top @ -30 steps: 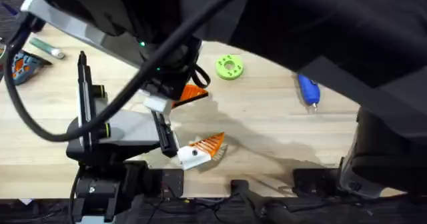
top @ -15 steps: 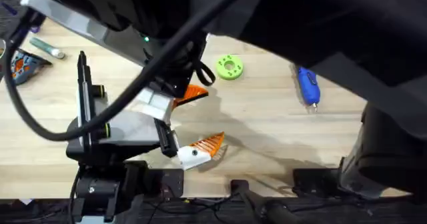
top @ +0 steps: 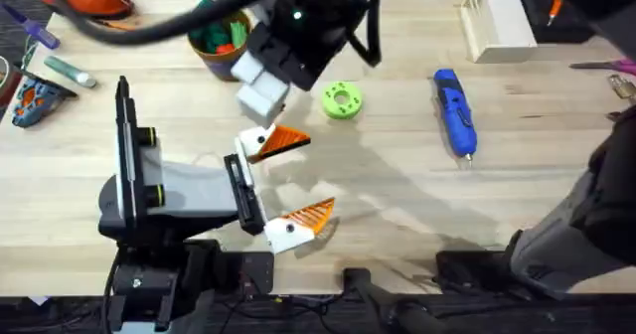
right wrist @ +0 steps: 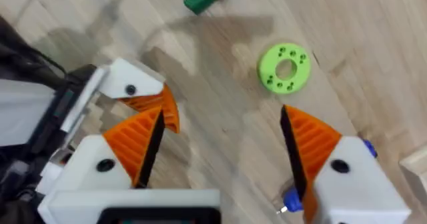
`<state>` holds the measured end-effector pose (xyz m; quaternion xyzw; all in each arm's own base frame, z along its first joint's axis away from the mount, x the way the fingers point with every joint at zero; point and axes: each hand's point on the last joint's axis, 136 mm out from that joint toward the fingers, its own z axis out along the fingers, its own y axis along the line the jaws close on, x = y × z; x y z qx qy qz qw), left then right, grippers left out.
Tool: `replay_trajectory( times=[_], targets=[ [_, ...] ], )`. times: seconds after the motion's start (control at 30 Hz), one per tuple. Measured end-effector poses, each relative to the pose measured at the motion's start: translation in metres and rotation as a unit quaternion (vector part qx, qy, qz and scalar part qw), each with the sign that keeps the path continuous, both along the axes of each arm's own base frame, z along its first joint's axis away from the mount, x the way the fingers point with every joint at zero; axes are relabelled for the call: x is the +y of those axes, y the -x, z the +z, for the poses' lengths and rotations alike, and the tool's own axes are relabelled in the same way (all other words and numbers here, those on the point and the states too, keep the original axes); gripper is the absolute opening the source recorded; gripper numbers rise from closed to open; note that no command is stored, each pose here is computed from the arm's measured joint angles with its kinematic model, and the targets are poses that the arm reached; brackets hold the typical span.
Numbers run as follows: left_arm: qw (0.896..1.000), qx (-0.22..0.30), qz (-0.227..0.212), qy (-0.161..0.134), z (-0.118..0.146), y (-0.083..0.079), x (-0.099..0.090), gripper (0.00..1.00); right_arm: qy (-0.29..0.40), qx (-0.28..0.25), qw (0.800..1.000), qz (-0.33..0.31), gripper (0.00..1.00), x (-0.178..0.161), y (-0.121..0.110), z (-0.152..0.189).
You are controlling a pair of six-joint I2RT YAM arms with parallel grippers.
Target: Pick up the gripper from the table and insert it into the empty holder that is missing its gripper. Then pick up a screw, insert it into the mounting hole, and use the screwdriver to tighten it. Finally, clean up the table by picking up the vegetable and placing it into the bucket.
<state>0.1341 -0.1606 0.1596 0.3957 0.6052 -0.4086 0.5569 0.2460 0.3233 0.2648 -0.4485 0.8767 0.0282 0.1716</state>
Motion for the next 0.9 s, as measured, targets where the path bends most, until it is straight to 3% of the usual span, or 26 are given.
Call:
replay_trajectory(
  times=[0.23, 0.4, 0.6, 0.73, 0.9],
  targets=[
    [1.000, 0.000, 0.000, 0.000, 0.000, 0.000, 0.000, 0.999, 0.013, -0.017, 0.999, -0.039, 0.993, -0.022, -0.018, 0.005],
    [1.000, 0.000, 0.000, 0.000, 0.000, 0.000, 0.000, 0.999, -0.016, -0.044, 0.996, -0.079, 0.993, -0.050, -0.025, 0.029],
    [1.000, 0.000, 0.000, 0.000, 0.000, 0.000, 0.000, 0.999, -0.025, -0.046, 0.990, -0.131, 0.993, -0.086, -0.027, 0.000],
    [1.000, 0.000, 0.000, 0.000, 0.000, 0.000, 0.000, 0.999, -0.024, -0.036, 0.979, -0.199, 0.993, -0.131, -0.025, -0.026],
    [1.000, 0.000, 0.000, 0.000, 0.000, 0.000, 0.000, 0.999, -0.028, -0.026, 0.941, -0.336, 0.992, -0.210, -0.030, -0.036]
  ],
)
